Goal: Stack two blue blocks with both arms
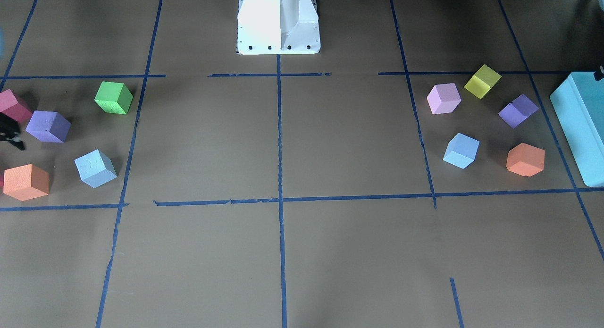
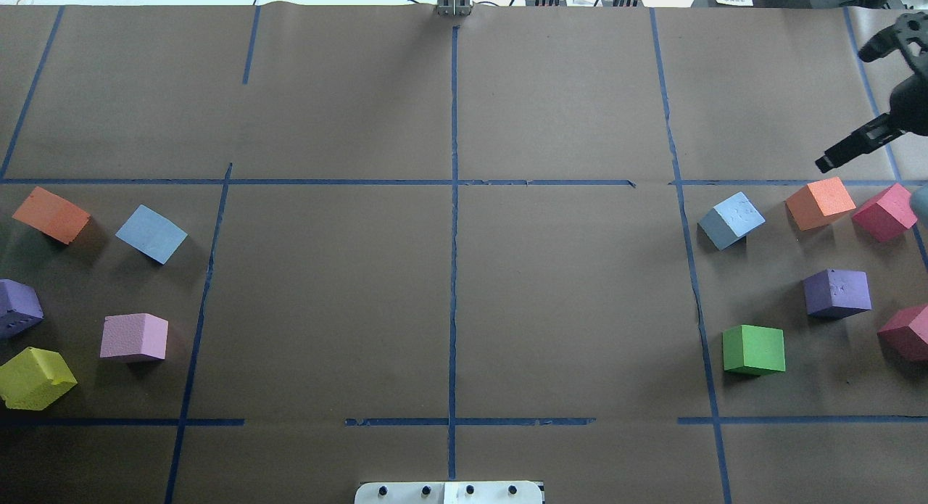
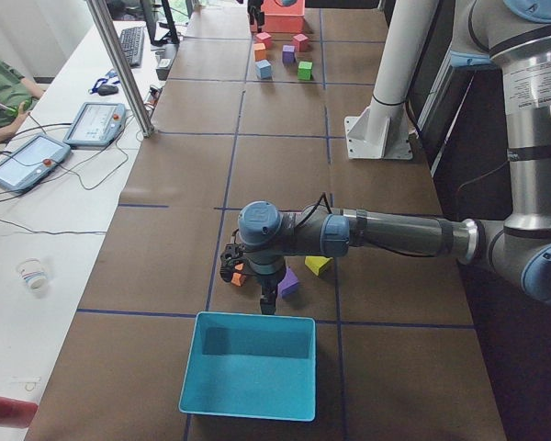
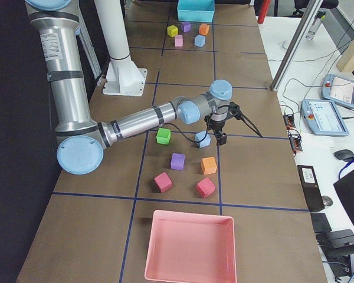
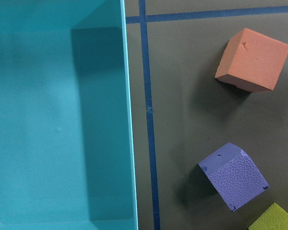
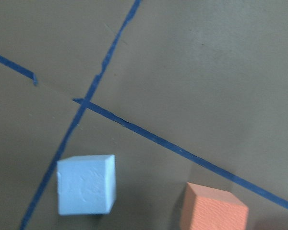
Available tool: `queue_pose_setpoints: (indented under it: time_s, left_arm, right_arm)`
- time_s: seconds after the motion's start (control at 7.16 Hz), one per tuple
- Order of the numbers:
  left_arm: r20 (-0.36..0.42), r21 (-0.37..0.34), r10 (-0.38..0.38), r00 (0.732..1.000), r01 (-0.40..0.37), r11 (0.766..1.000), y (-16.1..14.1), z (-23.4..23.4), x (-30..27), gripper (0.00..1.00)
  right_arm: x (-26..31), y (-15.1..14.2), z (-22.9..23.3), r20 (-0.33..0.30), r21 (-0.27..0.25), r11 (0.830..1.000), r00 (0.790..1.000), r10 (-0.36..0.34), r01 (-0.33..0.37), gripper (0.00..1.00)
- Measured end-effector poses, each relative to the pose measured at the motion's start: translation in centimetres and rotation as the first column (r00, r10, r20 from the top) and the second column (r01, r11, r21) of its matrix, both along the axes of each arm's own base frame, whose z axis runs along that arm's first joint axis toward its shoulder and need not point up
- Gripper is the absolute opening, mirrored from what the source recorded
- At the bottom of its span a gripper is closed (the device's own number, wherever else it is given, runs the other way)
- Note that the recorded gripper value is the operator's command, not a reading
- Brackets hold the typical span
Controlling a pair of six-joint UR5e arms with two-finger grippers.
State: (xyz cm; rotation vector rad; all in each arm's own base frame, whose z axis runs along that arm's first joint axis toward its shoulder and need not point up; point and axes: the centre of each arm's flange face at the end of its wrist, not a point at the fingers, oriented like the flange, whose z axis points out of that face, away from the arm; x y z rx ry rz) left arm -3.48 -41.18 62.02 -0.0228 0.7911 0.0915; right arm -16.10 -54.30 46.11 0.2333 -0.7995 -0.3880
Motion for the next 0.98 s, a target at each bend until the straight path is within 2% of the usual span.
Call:
queue_pose_setpoints:
  time_s: [0.28,0.56,0.98]
  left_arm:
    - [0.0,0.001,0.0,1.0,0.0,1.0,0.0,0.0,0.0,1.0]
    - [0.0,0.0,0.0,1.0,0.0,1.0,0.0,0.0,0.0,1.0]
    - [0.0,-0.001,0.0,1.0,0.0,1.0,0.0,0.0,0.0,1.0]
  right_arm:
    - [-6.4,0.6,-2.0,-0.012,-0.056,0.998,1.0,0.012,-0.013,1.0]
    - [-9.7,1.4,-0.8,-0.073,-0.057,0.998,0.997,0.001,-0.005,1.0]
    - [-12.9,2.2,2.1,-0.13,-0.085,0.996,0.991,-0.043,0.032,1.0]
